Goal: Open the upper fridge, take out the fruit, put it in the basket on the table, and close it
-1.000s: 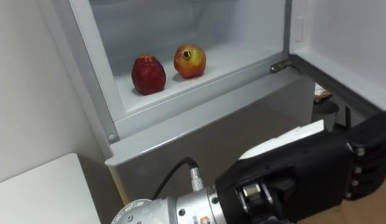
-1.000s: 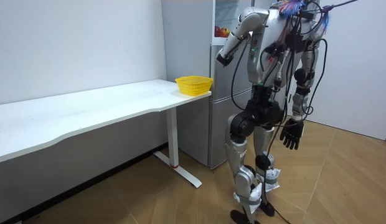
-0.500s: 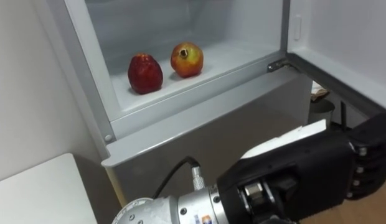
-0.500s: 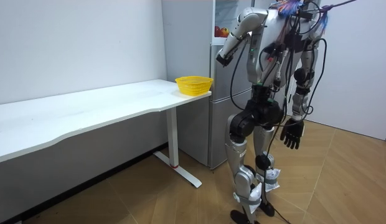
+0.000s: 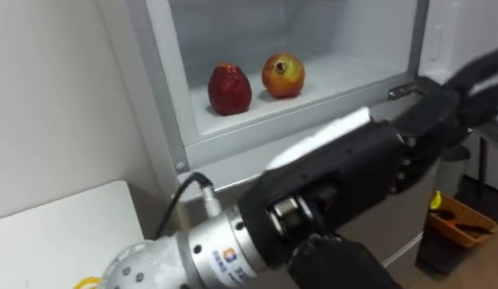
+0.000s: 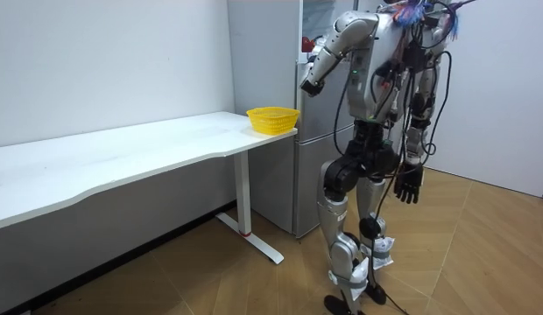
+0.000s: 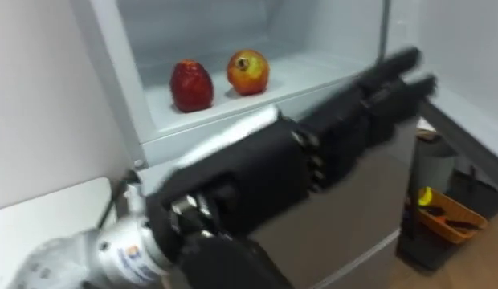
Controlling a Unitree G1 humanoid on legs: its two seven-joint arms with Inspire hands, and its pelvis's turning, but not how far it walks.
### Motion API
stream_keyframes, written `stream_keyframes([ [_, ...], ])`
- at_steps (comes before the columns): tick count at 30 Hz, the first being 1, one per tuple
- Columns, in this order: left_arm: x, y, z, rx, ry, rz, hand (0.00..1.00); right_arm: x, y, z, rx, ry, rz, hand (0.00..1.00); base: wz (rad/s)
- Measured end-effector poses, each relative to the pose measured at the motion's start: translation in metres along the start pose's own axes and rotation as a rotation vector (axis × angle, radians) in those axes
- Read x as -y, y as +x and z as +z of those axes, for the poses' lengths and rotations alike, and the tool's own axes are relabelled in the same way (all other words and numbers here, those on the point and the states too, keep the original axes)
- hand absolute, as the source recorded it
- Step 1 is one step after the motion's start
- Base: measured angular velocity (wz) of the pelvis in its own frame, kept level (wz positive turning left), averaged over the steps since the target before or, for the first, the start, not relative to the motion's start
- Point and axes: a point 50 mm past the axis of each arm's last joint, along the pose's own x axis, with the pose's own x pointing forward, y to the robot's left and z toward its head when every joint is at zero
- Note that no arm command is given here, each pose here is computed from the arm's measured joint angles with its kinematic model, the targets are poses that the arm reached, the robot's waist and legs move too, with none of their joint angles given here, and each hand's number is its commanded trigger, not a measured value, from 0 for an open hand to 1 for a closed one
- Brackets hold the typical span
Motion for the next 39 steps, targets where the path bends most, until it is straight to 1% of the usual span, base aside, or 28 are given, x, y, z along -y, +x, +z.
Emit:
stream_keyframes([
  [1,-0.002,-0.004,0.003,0.007,0.013,0.025,0.00,-0.001,0.000,-0.002,-0.002,0.000,0.001,0.00,0.09],
  [3,-0.013,-0.021,0.015,0.037,0.081,0.158,0.00,-0.004,0.000,-0.010,-0.012,0.019,0.004,0.00,0.22],
  [4,-0.016,-0.025,0.017,0.043,0.092,0.193,0.00,-0.005,0.001,-0.013,-0.016,0.022,0.006,0.00,0.47],
  [6,-0.028,-0.041,0.024,0.048,0.166,0.337,0.00,-0.007,0.001,-0.021,-0.021,0.057,0.010,0.00,0.33],
  [7,-0.031,-0.045,0.026,0.051,0.181,0.374,0.00,-0.007,0.001,-0.021,-0.018,0.065,0.010,0.00,0.06],
  [9,-0.044,-0.058,0.036,0.077,0.239,0.514,0.00,-0.010,0.001,-0.022,-0.015,0.066,0.010,0.00,0.07],
  [10,-0.046,-0.061,0.039,0.084,0.268,0.549,0.00,-0.012,0.001,-0.022,-0.014,0.065,0.009,0.00,0.11],
  [11,-0.050,-0.067,0.043,0.091,0.337,0.619,0.00,-0.014,0.001,-0.023,-0.019,0.059,0.008,0.00,0.09],
  [12,-0.053,-0.078,0.048,0.084,0.410,0.700,0.00,-0.014,0.001,-0.023,-0.019,0.043,0.003,0.00,0.08],
  [13,-0.054,-0.083,0.050,0.082,0.436,0.739,0.00,-0.014,0.001,-0.025,-0.020,0.037,-0.002,0.00,0.09],
  [15,-0.060,-0.106,0.059,0.073,0.536,0.900,0.00,-0.016,0.001,-0.032,-0.025,0.017,-0.015,0.00,0.22],
  [16,-0.062,-0.111,0.062,0.073,0.560,0.941,0.00,-0.016,0.001,-0.031,-0.023,0.020,-0.017,0.00,0.26],
  [18,-0.065,-0.133,0.072,0.071,0.658,1.108,0.00,-0.017,0.000,-0.039,-0.040,0.036,-0.021,0.00,0.14],
  [19,-0.065,-0.139,0.073,0.068,0.679,1.149,0.00,-0.017,0.000,-0.042,-0.043,0.044,-0.024,0.00,0.09],
  [21,-0.062,-0.171,0.076,0.007,0.769,1.318,0.00,-0.016,0.000,-0.046,-0.048,0.052,-0.039,0.00,0.05],
  [22,-0.061,-0.180,0.076,-0.022,0.792,1.362,0.00,-0.016,0.000,-0.046,-0.046,0.058,-0.041,0.00,0.15],
  [24,-0.060,-0.217,0.067,-0.136,0.801,1.547,0.00,-0.019,0.000,-0.049,-0.049,0.077,-0.037,0.00,0.35],
  [25,-0.059,-0.225,0.065,-0.160,0.800,1.588,0.00,-0.020,-0.001,-0.051,-0.053,0.078,-0.035,0.00,0.31],
  [27,-0.054,-0.253,0.059,-0.257,0.807,1.728,0.00,-0.020,-0.001,-0.053,-0.062,0.077,-0.036,0.00,0.17],
  [28,-0.051,-0.261,0.057,-0.285,0.812,1.759,0.00,-0.020,-0.001,-0.052,-0.062,0.073,-0.036,0.00,0.06],
  [30,-0.038,-0.292,0.048,-0.405,0.798,1.899,0.00,-0.019,-0.001,-0.050,-0.063,0.067,-0.036,0.00,0.00],
  [31,-0.035,-0.300,0.043,-0.439,0.785,1.934,0.00,-0.019,-0.001,-0.050,-0.064,0.067,-0.036,0.00,0.00],
  [33,-0.020,-0.336,0.016,-0.598,0.673,2.088,0.00,-0.019,0.000,-0.048,-0.060,0.058,-0.039,0.00,0.00],
  [34,-0.014,-0.346,0.009,-0.649,0.635,2.126,0.00,-0.018,0.000,-0.047,-0.060,0.058,-0.040,0.00,0.00],
  [35,0.001,-0.363,-0.007,-0.750,0.558,2.188,0.00,-0.017,0.000,-0.044,-0.052,0.058,-0.045,0.00,0.00],
  [36,0.015,-0.375,-0.024,-0.849,0.467,2.238,0.00,-0.017,0.000,-0.041,-0.049,0.056,-0.045,0.00,0.05],
  [37,0.022,-0.379,-0.031,-0.882,0.416,2.259,0.00,-0.018,0.000,-0.040,-0.050,0.055,-0.043,0.00,0.09],
  [39,0.054,-0.397,-0.064,-1.083,0.239,2.288,0.00,-0.022,0.000,-0.041,-0.064,0.052,-0.031,0.00,0.08],
])
